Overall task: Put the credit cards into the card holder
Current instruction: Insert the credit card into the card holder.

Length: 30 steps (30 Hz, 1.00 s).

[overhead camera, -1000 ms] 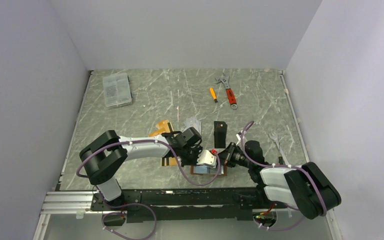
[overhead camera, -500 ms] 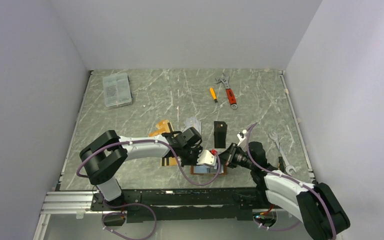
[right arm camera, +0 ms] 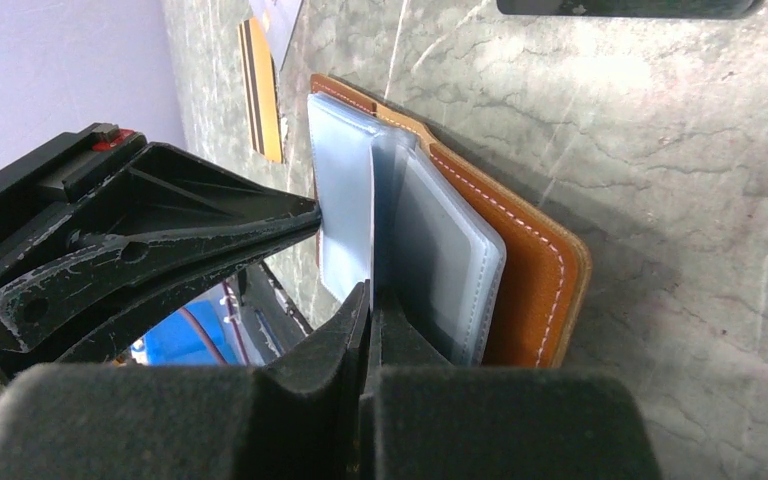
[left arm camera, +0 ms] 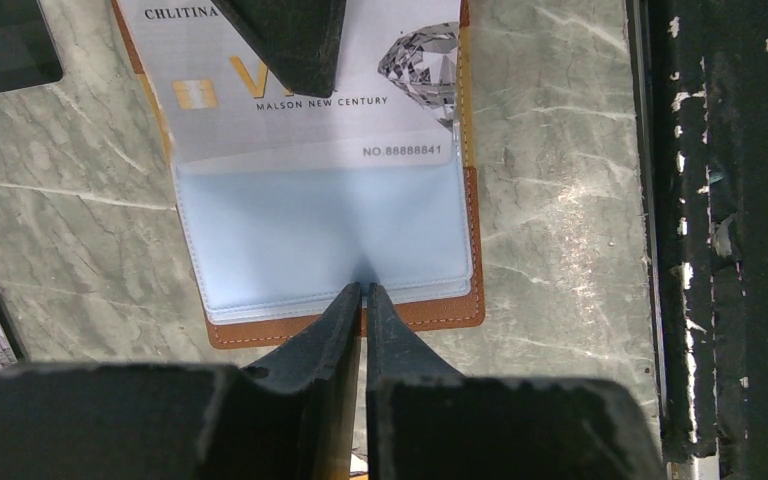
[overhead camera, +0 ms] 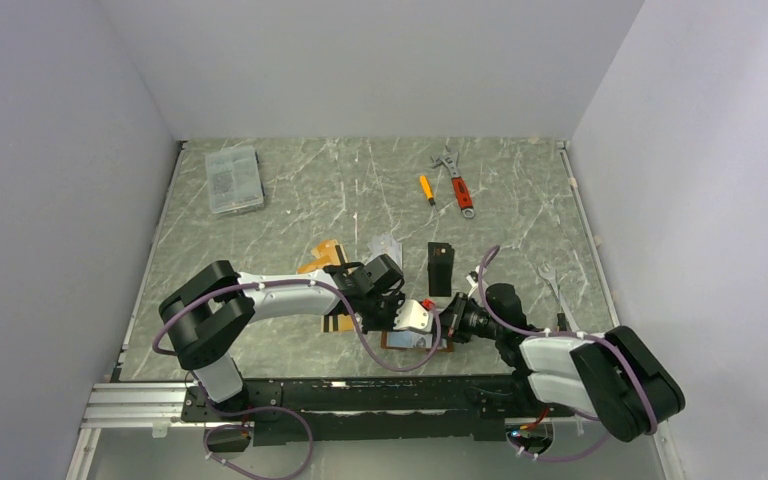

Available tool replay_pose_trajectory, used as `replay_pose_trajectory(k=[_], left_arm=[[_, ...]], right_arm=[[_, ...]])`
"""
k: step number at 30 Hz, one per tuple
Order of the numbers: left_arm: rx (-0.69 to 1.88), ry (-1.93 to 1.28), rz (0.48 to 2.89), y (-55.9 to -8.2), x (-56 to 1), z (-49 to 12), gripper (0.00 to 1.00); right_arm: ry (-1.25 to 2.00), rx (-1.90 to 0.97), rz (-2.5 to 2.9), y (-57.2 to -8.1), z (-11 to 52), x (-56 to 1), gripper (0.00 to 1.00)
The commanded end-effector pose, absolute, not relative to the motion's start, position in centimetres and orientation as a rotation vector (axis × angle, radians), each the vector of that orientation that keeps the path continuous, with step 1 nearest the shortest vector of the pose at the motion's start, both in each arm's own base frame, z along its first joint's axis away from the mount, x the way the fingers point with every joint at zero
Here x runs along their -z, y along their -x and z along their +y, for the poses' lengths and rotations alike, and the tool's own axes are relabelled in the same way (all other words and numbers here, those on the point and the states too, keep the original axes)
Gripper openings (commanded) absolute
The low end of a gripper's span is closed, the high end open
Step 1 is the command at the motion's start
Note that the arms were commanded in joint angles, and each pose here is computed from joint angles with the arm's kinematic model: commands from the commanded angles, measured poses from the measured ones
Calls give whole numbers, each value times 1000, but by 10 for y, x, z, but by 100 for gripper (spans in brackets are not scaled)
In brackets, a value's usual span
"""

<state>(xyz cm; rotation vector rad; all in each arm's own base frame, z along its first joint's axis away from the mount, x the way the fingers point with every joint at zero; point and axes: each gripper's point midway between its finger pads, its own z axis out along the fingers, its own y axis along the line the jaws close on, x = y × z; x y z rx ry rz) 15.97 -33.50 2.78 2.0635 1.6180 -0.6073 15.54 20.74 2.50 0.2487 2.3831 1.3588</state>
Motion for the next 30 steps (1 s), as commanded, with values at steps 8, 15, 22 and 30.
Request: replay_pose_trajectory(k=[8,15,22,30], left_arm=[[569,-2119,1685,-149,-22,-313,20],[557,-2070,1718,-166,-37,-300,29],[542,-2044,1728,-169,-30,-299,27],[522,-2102,1713,-158,-22,-303,23]], right_arm=[[-246,-1272,2572,-124,198,14,0],[-249,-1223,2602,-122,194,20,0],[-190,-1207,2595,-133,208,14,0],[-197,-1148,2652,-135,211,22,11]])
